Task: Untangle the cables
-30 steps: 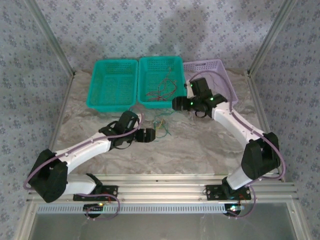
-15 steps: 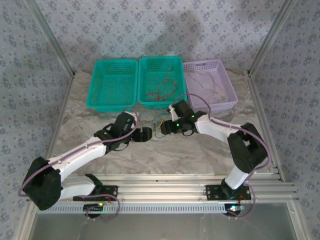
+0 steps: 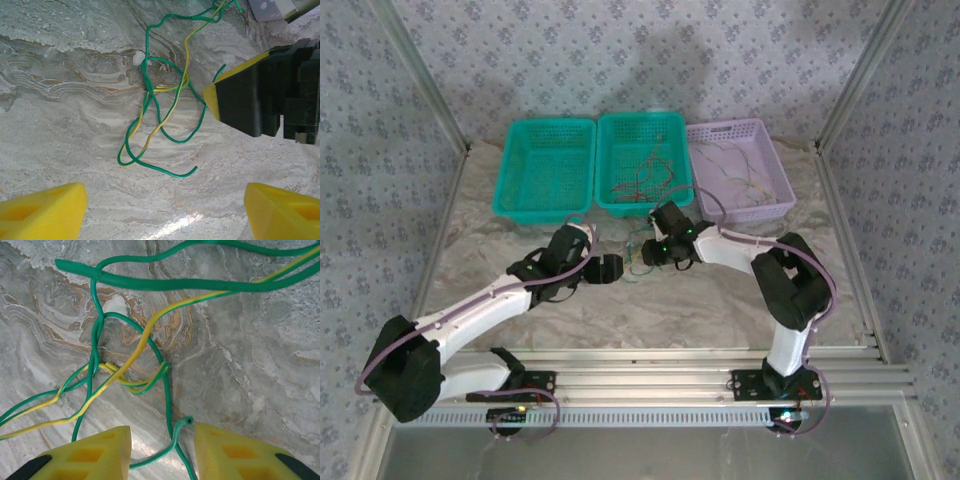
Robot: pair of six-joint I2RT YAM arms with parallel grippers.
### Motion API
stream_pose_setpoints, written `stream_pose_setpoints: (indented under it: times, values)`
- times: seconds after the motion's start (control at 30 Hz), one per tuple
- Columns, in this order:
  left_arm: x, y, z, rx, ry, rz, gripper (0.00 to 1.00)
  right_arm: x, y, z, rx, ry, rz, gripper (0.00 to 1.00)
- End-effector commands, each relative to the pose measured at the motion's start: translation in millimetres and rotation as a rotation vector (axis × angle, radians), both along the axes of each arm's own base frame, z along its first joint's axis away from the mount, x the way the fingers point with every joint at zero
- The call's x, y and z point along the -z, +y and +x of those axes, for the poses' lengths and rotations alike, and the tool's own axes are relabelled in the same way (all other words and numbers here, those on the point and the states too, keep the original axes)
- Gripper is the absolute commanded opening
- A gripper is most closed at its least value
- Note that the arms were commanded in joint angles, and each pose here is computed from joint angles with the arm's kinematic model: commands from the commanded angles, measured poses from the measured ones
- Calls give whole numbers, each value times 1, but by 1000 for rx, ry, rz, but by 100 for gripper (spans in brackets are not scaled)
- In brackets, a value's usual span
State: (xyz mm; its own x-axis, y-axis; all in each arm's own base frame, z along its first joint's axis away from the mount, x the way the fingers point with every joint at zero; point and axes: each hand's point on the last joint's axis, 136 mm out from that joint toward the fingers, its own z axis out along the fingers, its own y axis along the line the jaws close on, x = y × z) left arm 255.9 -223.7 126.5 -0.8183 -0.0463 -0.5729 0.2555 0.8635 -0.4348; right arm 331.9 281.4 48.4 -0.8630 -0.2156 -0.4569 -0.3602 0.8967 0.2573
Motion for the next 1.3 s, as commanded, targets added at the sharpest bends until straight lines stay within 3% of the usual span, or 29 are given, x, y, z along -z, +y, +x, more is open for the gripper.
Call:
stream_pose_setpoints:
  times: [0.0,0.13,0.3,0.4,0.77,1.03,1.27]
  values:
    - [-1,1,2,-13,-8,-7,82,-1,0,10,9,-37,-44,36]
    - [0,1,2,-11,-5,-3,82,-6,-1,13,12,-55,-50,26]
    - [3,-2,4,-8,1,-3,82,-20,0,12,-5,-76,-41,6]
    - [4,-3,5,-6,4,-4,82,-32,-4,10,-14,-105,-46,0]
    - [8,-10,9,8,17,-5,82,-93,-13,-16,-111,-201,26,0]
    - [4,-18,13,18,19,-23,82,-159,-9,-43,-190,-273,211,0]
    - [-3,-22,11,25,13,-76,82,-185,-17,-47,-181,-285,290,0]
